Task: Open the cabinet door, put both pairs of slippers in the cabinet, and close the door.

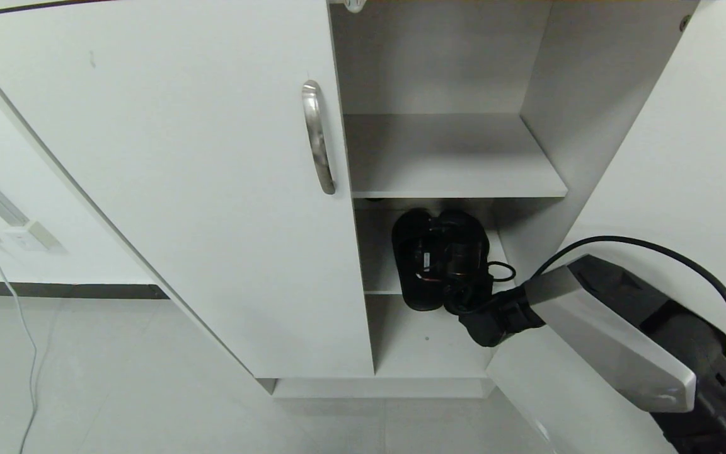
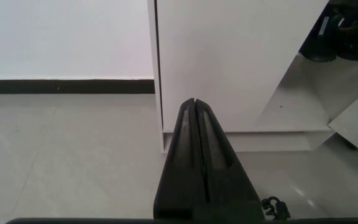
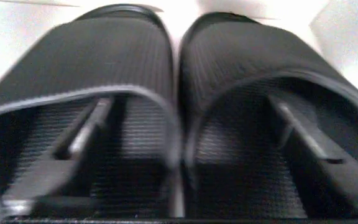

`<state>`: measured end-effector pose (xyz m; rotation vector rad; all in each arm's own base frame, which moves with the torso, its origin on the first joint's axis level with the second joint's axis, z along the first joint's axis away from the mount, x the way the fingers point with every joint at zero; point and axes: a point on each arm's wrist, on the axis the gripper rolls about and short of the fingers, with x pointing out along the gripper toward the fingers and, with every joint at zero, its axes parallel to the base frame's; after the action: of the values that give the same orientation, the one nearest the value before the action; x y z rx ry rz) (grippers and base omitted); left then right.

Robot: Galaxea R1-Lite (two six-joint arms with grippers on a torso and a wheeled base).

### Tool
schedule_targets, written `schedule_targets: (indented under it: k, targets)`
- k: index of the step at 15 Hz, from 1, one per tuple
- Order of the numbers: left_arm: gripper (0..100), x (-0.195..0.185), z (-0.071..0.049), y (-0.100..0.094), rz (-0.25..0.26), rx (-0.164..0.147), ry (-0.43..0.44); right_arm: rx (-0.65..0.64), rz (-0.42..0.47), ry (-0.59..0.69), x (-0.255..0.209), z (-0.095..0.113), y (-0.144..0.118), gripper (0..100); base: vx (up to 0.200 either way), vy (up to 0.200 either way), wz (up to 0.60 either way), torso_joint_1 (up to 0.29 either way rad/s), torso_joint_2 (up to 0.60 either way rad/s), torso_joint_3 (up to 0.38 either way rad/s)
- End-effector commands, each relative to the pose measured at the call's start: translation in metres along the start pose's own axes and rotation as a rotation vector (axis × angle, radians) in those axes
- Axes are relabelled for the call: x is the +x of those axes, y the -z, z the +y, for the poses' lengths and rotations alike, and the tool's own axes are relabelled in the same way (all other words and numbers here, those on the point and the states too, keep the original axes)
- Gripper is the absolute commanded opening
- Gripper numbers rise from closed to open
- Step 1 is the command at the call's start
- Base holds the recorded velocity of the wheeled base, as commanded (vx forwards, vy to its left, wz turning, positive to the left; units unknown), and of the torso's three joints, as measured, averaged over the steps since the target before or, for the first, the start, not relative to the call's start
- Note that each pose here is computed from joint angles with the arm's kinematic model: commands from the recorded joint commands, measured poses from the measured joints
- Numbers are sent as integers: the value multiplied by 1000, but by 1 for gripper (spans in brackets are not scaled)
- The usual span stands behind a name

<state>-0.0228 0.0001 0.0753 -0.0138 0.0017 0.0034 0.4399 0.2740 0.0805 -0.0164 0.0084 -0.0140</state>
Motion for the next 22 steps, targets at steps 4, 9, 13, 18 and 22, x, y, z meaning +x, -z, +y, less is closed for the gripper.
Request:
schedule_targets:
  k: [4,9,13,18,22]
  targets:
    - [0,0,0,0,1,2,0,17,-30,-15,-34,-13,-14,100,0,0,0,0,0,0]
    - [0,0,0,0,1,6,-1,21,-32,-118,-114,-15,-28,100,0,0,0,0,0,0]
    - [0,0,0,0,0,5,0,-31,28,-221,-188,-30,-29,100,0,0,0,0,0,0]
    - [0,0,0,0,0,-2,0,-44,33,-284,-218,-33,-38,100,0,0,0,0,0,0]
    - [0,0,0,0,1,-2,2,-49,40,-291,-220,-31,-34,100,-100,0,0,4,1,-2]
